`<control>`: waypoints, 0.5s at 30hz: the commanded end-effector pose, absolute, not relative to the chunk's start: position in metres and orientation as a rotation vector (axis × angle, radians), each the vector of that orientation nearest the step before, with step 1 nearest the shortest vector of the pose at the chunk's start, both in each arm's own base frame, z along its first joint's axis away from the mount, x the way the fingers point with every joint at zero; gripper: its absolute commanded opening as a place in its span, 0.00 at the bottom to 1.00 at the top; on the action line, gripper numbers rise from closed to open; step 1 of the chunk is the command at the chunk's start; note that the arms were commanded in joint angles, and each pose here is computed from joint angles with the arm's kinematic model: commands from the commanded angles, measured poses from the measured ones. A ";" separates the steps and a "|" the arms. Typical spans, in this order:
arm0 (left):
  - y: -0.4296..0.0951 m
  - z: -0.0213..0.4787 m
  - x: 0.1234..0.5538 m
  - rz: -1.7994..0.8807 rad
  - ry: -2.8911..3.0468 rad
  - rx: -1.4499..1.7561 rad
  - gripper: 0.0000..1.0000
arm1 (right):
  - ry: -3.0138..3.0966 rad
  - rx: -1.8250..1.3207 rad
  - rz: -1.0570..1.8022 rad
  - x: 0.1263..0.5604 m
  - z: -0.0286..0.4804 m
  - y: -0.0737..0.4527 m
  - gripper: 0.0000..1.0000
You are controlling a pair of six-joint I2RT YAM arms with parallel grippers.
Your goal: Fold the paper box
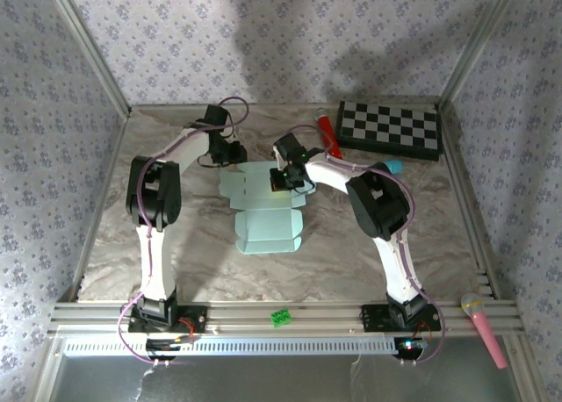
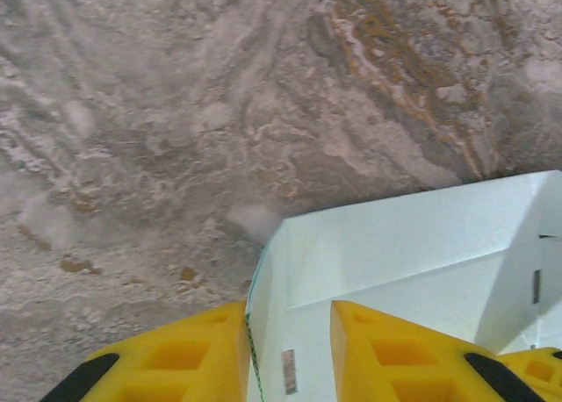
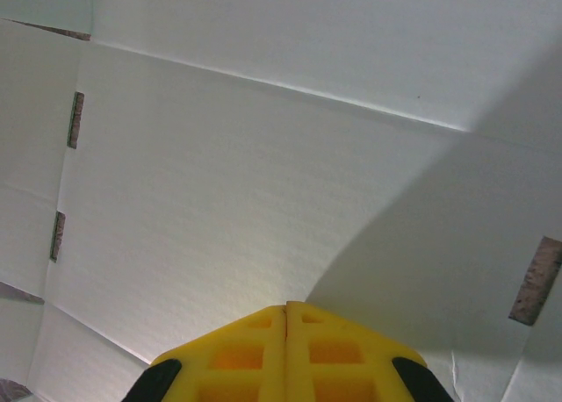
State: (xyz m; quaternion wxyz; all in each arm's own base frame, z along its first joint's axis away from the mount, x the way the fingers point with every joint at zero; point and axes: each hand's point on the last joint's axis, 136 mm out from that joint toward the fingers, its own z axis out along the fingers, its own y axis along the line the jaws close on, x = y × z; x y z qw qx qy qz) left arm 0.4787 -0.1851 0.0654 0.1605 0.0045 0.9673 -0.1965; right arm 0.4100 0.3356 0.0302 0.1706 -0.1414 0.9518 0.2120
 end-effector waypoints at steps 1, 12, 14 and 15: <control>-0.204 0.081 0.476 -0.625 2.741 0.102 0.28 | 2.771 -0.389 0.579 0.399 0.006 0.332 0.05; -0.219 0.056 0.477 -0.677 2.784 0.111 0.28 | 2.780 -0.407 0.587 0.396 0.002 0.335 0.04; -0.221 0.050 0.476 -0.690 2.797 0.102 0.28 | 2.778 -0.410 0.590 0.396 0.003 0.335 0.05; -0.221 0.049 0.476 -0.692 2.802 0.100 0.28 | 2.776 -0.414 0.590 0.396 0.004 0.335 0.05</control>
